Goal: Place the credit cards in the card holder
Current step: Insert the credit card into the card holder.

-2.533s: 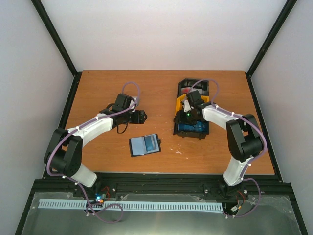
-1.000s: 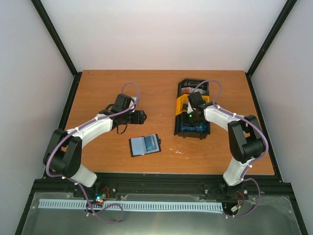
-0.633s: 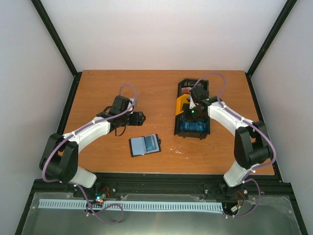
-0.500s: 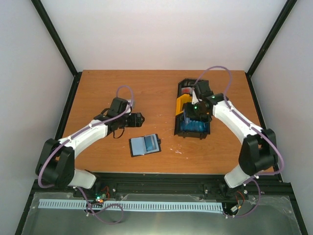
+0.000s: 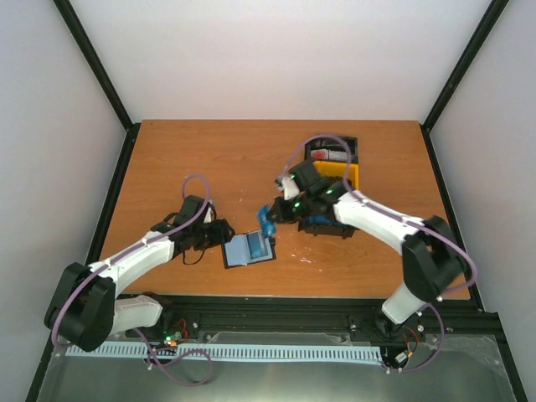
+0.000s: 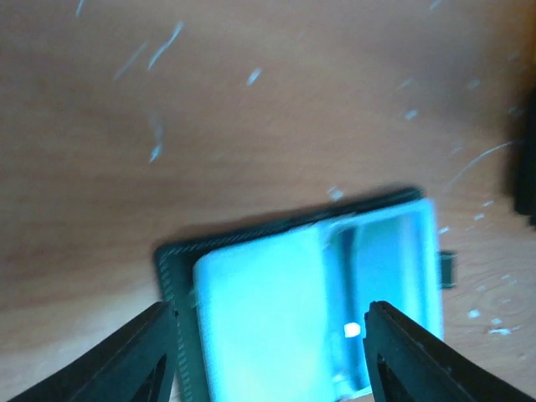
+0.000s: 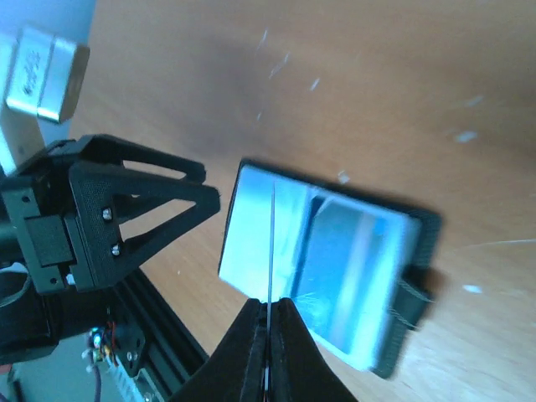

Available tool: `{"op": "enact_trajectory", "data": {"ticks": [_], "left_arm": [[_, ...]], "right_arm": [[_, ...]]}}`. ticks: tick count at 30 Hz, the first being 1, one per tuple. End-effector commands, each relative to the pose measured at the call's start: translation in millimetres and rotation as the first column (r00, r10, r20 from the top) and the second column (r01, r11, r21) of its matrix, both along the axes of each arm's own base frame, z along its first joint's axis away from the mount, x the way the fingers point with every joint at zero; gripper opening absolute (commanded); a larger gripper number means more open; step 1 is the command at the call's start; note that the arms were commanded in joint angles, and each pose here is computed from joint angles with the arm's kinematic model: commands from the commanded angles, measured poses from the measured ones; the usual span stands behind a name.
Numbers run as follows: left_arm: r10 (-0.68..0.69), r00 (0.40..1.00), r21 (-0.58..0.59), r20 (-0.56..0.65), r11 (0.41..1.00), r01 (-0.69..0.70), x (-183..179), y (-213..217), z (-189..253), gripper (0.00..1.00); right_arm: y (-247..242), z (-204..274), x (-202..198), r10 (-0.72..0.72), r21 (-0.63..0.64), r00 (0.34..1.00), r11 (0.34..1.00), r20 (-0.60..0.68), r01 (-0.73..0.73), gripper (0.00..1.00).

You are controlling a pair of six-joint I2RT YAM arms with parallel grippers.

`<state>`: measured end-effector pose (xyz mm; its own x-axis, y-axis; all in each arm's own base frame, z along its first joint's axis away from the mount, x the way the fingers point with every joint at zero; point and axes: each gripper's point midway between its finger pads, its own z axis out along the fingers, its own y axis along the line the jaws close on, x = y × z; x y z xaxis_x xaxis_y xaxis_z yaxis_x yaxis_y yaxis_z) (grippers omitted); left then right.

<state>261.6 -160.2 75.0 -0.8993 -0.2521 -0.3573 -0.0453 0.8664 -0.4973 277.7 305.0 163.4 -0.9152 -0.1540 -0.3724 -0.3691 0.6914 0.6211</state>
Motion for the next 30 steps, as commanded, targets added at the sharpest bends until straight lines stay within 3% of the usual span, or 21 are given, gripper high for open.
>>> {"op": "enact_trajectory", "data": {"ticks": [1, 7, 21, 30], "left_arm": [[0.104, 0.990, -0.033, -0.100, 0.994, -0.108, -16, 8, -21, 0.60], [0.139, 0.981, -0.048, -0.134, 0.988, -0.146, -24, 11, -33, 0.47], [0.138, 0.973, -0.015, -0.185, 0.990, -0.143, -38, 17, -60, 0.35], [0.122, 0.971, -0.031, -0.205, 0.991, -0.131, -47, 16, -68, 0.22]], "right_arm": [[54, -31, -16, 0.052, 0.101, 0.996, 0.994, -0.067, -0.046, 0.03], [67, -69, -20, 0.053, 0.083, 0.994, 0.996, -0.099, -0.045, 0.03], [69, -123, -24, 0.024, 0.025, 0.990, 0.999, -0.142, -0.021, 0.03], [73, -134, -40, 0.014, 0.050, 0.980, 0.999, -0.199, -0.004, 0.03]]}}
